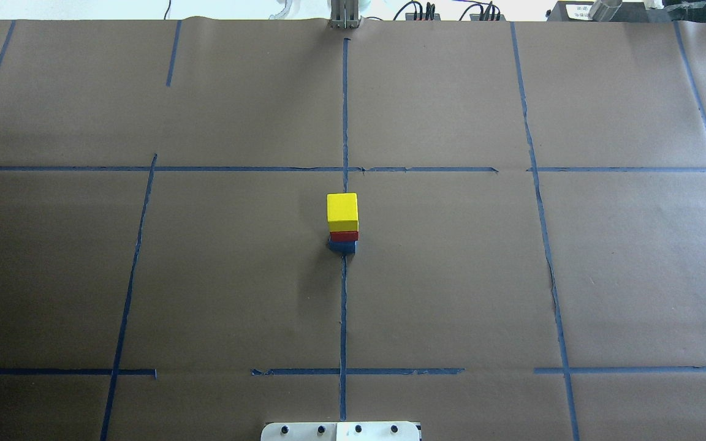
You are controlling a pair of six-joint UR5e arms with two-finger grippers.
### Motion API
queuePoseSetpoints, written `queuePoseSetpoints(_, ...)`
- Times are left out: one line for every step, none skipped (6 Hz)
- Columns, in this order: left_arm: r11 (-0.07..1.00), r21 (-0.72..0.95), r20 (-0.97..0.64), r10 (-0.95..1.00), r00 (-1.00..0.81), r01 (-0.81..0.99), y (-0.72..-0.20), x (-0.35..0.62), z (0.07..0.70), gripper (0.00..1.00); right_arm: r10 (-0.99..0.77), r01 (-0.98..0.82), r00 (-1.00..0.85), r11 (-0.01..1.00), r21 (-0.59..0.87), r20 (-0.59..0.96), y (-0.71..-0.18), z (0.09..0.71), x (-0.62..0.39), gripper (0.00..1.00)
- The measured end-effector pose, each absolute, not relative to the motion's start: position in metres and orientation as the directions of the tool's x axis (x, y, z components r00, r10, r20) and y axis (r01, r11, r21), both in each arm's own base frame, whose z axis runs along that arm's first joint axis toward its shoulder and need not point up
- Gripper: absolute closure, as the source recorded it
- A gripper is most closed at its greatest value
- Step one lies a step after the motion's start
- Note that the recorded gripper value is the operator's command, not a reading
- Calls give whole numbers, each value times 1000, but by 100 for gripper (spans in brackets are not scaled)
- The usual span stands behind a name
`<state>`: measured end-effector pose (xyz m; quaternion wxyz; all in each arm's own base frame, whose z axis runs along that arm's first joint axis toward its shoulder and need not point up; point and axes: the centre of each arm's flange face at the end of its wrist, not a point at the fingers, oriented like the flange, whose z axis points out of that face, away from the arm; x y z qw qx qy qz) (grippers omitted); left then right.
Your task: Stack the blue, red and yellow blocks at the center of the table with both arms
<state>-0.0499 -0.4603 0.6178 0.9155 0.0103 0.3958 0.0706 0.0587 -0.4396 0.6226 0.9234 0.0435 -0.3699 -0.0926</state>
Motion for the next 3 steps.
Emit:
queuePoseSetpoints(990,70,-725,135,676,-122,-467,-49,620,0,-213,137,695,977,164,687,-435,622,57,0)
queuePoseSetpoints(990,72,-724,136,676,-122,-472,-49,620,0,-219,135,682,975,174,698,-429,619,56,0)
queuePoseSetpoints(989,79,-723,141,676,-122,-468,-49,617,0,-223,133,678,974,181,700,-425,614,56,0)
